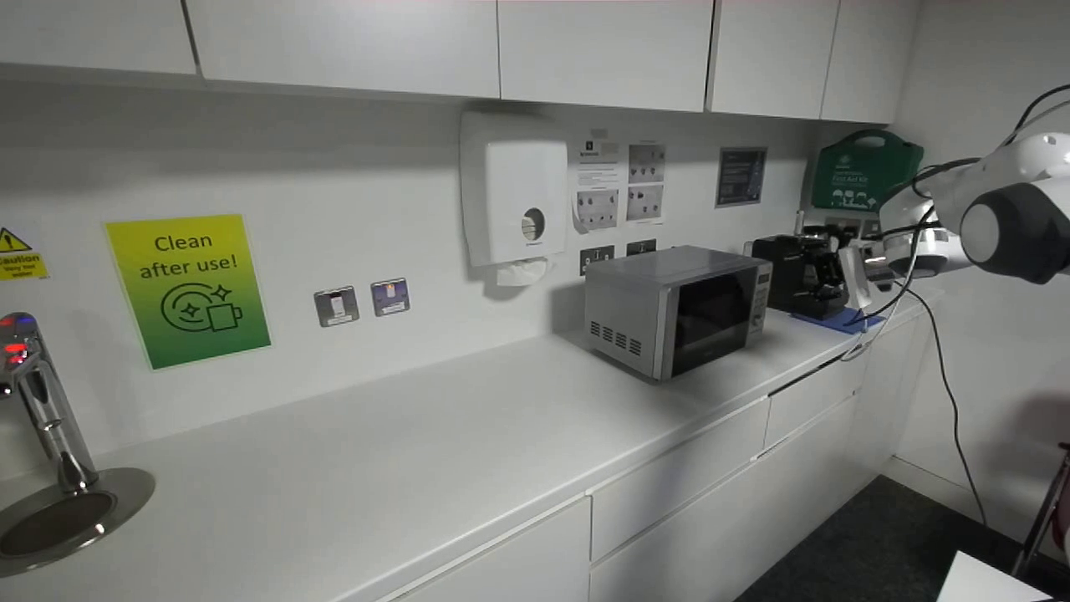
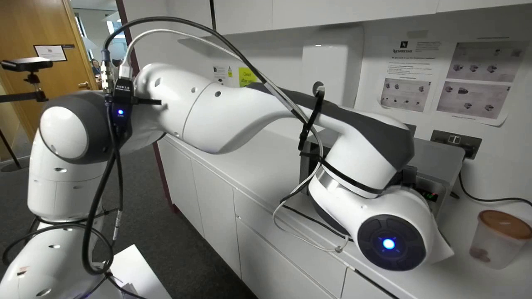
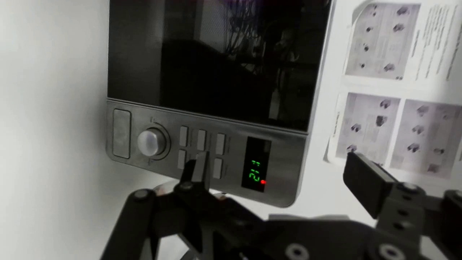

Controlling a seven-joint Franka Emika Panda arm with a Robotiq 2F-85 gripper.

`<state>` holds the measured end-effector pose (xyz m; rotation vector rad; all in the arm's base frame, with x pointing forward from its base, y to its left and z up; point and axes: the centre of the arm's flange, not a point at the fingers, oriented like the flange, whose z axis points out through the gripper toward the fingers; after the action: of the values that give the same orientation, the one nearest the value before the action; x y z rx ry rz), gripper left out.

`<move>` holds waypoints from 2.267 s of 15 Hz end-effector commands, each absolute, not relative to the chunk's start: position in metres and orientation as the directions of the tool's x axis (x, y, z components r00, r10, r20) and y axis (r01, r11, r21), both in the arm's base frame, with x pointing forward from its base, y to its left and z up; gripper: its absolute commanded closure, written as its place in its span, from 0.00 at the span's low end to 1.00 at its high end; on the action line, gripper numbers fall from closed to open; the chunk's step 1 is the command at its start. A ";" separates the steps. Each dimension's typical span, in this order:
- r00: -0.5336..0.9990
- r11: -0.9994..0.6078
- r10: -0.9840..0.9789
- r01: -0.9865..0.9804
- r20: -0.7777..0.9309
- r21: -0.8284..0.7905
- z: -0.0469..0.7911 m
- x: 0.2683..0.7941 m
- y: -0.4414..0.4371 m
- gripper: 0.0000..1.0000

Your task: Press a button on the right side of the microwave

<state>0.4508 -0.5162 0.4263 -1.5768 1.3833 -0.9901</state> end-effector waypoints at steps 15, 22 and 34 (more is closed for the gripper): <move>-0.249 0.061 -0.967 -0.426 0.052 -0.903 0.386 0.469 -0.489 0.00; -0.244 0.059 -0.968 -0.429 0.053 -0.902 0.387 0.469 -0.487 0.00; -0.428 0.190 -0.903 -0.300 -0.046 -0.935 0.370 0.495 -0.496 0.00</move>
<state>0.4796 -0.4863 0.3729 -1.2779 1.7989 -1.1658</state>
